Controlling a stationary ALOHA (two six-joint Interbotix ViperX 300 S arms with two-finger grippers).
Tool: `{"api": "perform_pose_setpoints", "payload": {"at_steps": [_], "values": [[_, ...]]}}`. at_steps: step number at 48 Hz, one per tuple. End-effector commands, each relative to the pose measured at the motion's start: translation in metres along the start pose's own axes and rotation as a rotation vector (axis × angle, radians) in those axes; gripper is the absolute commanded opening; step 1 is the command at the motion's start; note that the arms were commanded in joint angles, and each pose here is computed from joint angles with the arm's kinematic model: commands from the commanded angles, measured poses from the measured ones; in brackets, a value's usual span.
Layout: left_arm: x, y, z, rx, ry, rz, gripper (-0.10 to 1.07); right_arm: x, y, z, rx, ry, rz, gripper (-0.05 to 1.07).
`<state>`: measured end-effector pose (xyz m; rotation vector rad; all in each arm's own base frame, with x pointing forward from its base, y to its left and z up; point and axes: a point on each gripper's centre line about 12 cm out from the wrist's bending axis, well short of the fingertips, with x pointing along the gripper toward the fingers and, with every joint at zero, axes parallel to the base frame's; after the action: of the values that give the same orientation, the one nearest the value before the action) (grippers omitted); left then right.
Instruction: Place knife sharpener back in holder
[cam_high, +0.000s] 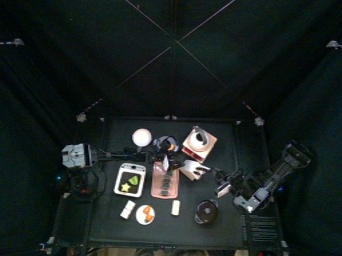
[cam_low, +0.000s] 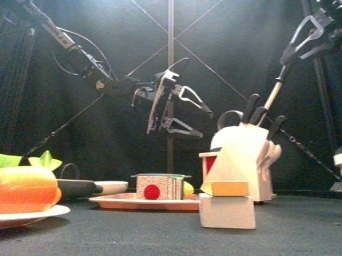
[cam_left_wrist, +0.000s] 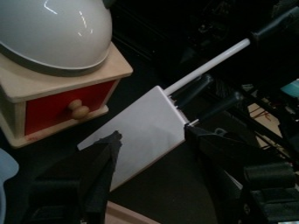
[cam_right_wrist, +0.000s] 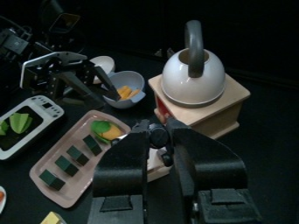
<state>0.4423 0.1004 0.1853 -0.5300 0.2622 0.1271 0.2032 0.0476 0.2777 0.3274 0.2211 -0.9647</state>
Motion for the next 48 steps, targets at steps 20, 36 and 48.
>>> {"api": "perform_pose_setpoints", "payload": {"at_steps": [20, 36, 48], "values": [[0.024, 0.013, -0.004, 0.006, 0.047, 0.068, 0.94, 0.008, -0.001, 0.003, 0.034, 0.031, 0.003, 0.41], [0.036, 0.016, -0.004, 0.017, 0.068, 0.094, 0.94, 0.010, 0.000, 0.006, 0.055, 0.046, 0.008, 0.41], [0.046, 0.015, -0.011, 0.026, 0.096, 0.105, 0.94, 0.016, 0.001, 0.006, 0.066, 0.066, 0.022, 0.41]]}}
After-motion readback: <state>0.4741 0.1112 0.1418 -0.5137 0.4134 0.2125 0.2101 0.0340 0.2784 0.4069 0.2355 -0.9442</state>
